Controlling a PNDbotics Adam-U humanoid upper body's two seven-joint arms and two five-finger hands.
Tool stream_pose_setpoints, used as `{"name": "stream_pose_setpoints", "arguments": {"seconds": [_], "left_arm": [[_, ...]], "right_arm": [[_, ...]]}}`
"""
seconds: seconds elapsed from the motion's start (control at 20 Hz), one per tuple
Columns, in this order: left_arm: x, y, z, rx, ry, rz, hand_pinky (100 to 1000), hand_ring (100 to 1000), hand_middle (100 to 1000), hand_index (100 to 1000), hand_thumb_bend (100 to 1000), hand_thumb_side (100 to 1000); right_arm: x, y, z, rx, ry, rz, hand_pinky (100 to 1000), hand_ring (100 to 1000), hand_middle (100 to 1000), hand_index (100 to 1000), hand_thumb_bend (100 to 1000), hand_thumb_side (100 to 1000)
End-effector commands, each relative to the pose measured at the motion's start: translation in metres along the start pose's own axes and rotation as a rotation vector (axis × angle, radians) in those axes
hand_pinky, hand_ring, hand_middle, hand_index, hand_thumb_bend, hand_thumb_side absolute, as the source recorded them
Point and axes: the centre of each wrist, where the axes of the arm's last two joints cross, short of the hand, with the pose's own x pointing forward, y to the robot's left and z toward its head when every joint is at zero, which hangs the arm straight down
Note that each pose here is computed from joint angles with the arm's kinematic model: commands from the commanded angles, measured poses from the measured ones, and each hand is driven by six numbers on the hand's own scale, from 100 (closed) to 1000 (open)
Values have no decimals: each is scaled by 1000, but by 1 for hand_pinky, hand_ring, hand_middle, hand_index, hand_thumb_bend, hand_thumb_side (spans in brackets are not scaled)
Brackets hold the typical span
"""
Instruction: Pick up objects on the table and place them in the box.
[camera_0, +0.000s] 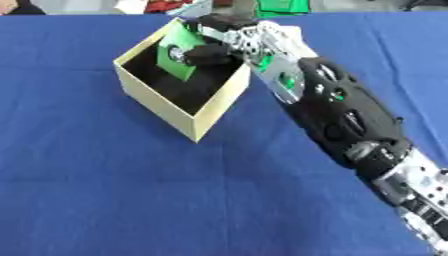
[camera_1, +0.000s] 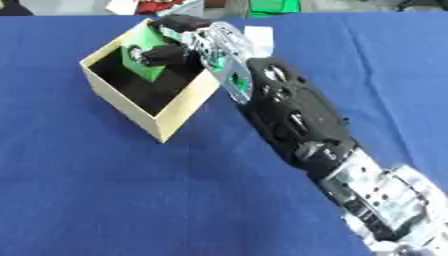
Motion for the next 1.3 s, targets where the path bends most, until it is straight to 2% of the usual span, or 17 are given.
{"name": "stream_pose_setpoints", "arguments": {"seconds": [0.05,0.1,0.2,0.35,0.65,1.05,1.1,1.15,1.2,1.25,1.3], "left_arm": [[7,1,-5,-4,-33,4,714,622,639,718,168,901],[7,1,-4,-4,-33,4,714,622,639,718,168,901],[7,1,-4,-6,-32,4,714,621,639,718,167,900],[7,1,-4,-7,-31,3,714,621,639,718,166,899],[7,1,-4,-10,-30,2,714,622,641,718,166,897],[7,1,-4,-16,-27,1,714,622,643,718,165,898],[7,1,-4,-16,-26,0,714,622,643,718,165,898],[7,1,-4,-17,-26,0,714,623,643,718,172,901],[7,2,-4,-17,-25,-1,714,623,644,718,165,898],[7,2,-4,-17,-25,-2,714,623,644,718,165,898],[7,2,-3,-17,-25,-3,714,623,644,718,165,898]], "right_arm": [[6,-18,3,-37,0,68,896,973,1000,1000,228,1000],[6,-18,3,-37,5,81,908,988,1000,1000,310,1000],[7,-18,3,-37,14,108,919,1000,1000,1000,404,1000],[7,-19,3,-36,21,129,934,1000,1000,1000,477,1000],[8,-22,5,-48,32,131,949,1000,1000,1000,541,1000],[9,-29,10,-77,12,102,939,1000,1000,1000,498,1000],[9,-31,11,-92,9,99,930,1000,1000,1000,468,1000],[9,-35,14,-115,4,95,921,993,1000,1000,400,1000],[9,-39,17,-141,-1,90,913,978,977,1000,426,1000],[8,-43,20,-168,-6,85,910,973,968,1000,414,1000],[7,-47,24,-194,-8,80,902,961,939,1000,353,1000]]}}
